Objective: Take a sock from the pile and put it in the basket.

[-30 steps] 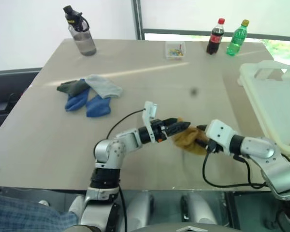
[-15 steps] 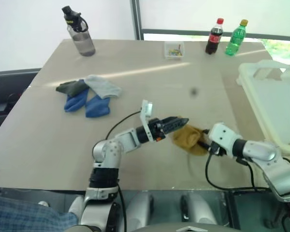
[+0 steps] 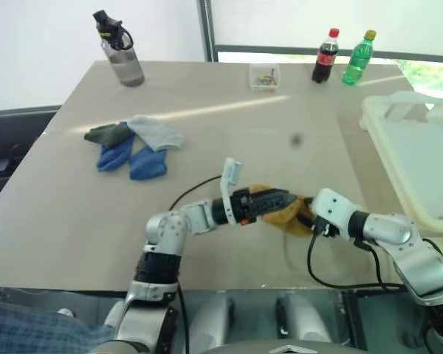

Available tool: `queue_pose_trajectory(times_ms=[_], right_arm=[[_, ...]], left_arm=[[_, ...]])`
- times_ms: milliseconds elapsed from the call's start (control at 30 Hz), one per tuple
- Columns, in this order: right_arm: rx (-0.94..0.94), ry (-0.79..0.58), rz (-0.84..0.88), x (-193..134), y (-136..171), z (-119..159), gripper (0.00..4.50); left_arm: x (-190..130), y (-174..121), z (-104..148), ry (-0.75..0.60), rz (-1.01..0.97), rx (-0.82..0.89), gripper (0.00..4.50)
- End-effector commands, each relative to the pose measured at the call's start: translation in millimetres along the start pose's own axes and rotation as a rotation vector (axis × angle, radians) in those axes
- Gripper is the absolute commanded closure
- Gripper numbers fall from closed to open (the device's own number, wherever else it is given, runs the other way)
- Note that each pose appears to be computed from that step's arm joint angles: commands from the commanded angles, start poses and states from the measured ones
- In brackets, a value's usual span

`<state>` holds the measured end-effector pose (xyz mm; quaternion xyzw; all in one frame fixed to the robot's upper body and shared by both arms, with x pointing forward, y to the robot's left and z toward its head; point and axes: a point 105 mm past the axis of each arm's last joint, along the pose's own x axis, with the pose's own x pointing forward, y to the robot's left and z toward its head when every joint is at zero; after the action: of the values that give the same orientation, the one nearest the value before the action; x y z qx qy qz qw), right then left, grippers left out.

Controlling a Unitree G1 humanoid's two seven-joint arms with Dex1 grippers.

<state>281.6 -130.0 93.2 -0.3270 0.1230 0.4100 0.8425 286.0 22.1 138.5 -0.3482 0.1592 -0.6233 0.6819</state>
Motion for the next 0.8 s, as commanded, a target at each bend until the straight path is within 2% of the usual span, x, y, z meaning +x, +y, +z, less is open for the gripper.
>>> queue_pose_trajectory(times_ms=[33, 100, 267, 400, 533, 800], right_arm=[[0.005, 0.004, 0.006, 0.4, 3.2, -0.3, 2.19], [0.005, 0.005, 0.006, 0.1, 3.4, -0.8, 2.19], [0.006, 0.001, 0.007, 1.8, 3.9, 0.5, 2.19], [0.004, 0.002, 0.006, 1.8, 3.5, -0.1, 2.19], [0.004, 0.002, 0.005, 2.4, 3.7, -0.1, 2.19], [0.006, 0.0, 0.006, 3.6, 6.4, 0.0, 2.19]], left_arm=[[-10.4, -4.9, 50.4, -0.228, 0.01, 0.052, 0.05], [-19.6, 8.0, 62.7, -0.282, 0.113, 0.029, 0.05], [-42.2, 36.0, 63.1, -0.266, 0.354, -0.017, 0.05], [-57.3, 52.0, 44.1, -0.127, 0.523, -0.029, 0.05], [-65.3, 50.5, 23.3, 0.0, 0.555, -0.105, 0.05], [-76.1, 53.3, 2.5, 0.098, 0.599, -0.182, 0.05]])
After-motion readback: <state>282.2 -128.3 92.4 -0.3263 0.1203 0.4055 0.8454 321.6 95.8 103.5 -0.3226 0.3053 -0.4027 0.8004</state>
